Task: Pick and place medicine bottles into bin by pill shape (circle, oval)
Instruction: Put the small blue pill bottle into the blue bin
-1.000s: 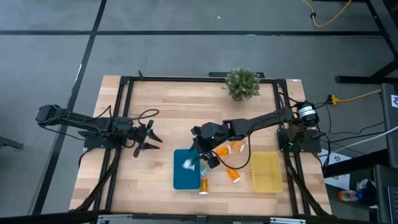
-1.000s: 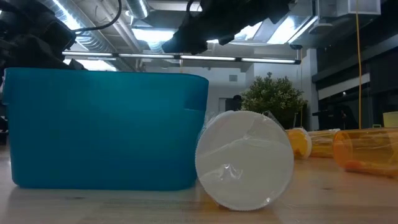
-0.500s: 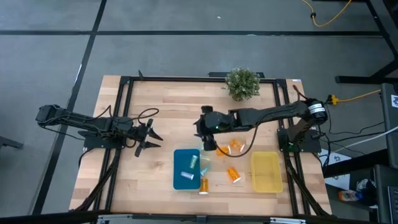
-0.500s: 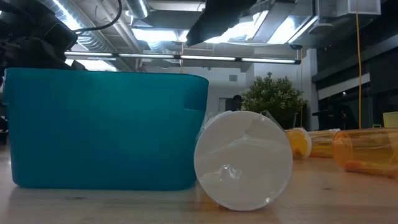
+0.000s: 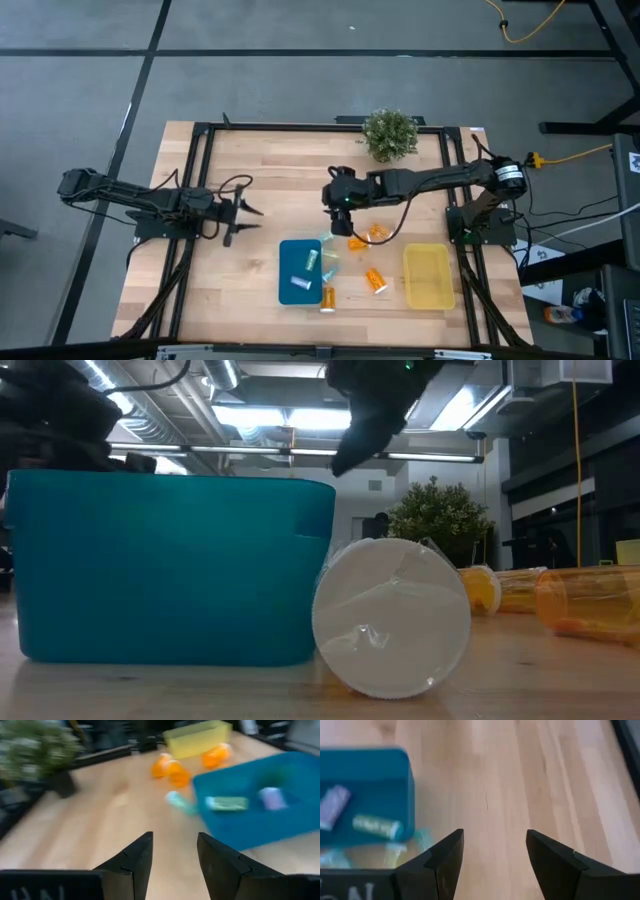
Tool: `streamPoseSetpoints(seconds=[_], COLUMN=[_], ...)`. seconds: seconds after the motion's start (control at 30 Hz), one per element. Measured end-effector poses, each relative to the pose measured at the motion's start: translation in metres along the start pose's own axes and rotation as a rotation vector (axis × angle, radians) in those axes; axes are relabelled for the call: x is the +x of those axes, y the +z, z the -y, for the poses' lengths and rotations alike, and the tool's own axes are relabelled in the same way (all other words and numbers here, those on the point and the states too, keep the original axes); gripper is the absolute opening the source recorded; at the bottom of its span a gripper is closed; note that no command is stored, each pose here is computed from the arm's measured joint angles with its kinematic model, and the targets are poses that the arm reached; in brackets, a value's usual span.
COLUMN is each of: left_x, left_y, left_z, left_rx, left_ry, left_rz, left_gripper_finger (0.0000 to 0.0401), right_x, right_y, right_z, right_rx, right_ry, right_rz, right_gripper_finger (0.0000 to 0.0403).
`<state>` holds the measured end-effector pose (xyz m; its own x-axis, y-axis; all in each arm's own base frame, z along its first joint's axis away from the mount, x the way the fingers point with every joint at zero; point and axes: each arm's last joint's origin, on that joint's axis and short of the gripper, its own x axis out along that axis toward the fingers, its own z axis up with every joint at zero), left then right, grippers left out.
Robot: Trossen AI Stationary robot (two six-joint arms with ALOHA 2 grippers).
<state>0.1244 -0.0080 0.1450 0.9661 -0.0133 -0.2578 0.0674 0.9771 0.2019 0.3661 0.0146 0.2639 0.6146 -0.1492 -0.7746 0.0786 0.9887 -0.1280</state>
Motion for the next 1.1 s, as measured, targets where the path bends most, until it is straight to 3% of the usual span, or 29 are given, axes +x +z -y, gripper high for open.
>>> streamPoseSetpoints(seconds=[0.1, 0.27, 0.43, 0.57, 0.8, 0.97, 1.1], left_x=[0.000, 0.000, 0.000, 0.000, 0.000, 0.000, 0.000], left_y=[0.003, 0.003, 0.003, 0.003, 0.003, 0.003, 0.003], left_z=[-0.002, 0.000, 0.000, 0.000, 0.000, 0.002, 0.003], left_rx=[-0.055, -0.181, -0.308, -0.358, -0.367, -0.318, -0.309], left_ry=[0.053, -0.007, -0.031, -0.022, -0.029, -0.079, -0.112], left_rz=[0.007, 0.010, 0.009, 0.005, 0.004, 0.009, 0.011], left_gripper_finger=[0.0147, 0.0147, 0.0147, 0.0147, 0.0147, 0.0147, 0.0147], right_x=[0.000, 0.000, 0.000, 0.000, 0.005, 0.035, 0.060], right_y=[-0.007, -0.019, -0.020, -0.019, -0.017, -0.027, -0.031], right_z=[-0.002, -0.005, -0.004, -0.002, -0.004, -0.010, -0.015], right_rx=[-0.023, -0.124, -0.256, -0.282, -0.246, -0.197, -0.209], right_ry=[0.025, 0.117, 0.184, 0.307, 0.372, 0.322, 0.323], right_rz=[-0.070, -0.194, -0.191, -0.167, -0.135, -0.242, -0.248], right_gripper_finger=[0.0218, 0.0218, 0.0218, 0.0218, 0.0215, 0.0199, 0.0188])
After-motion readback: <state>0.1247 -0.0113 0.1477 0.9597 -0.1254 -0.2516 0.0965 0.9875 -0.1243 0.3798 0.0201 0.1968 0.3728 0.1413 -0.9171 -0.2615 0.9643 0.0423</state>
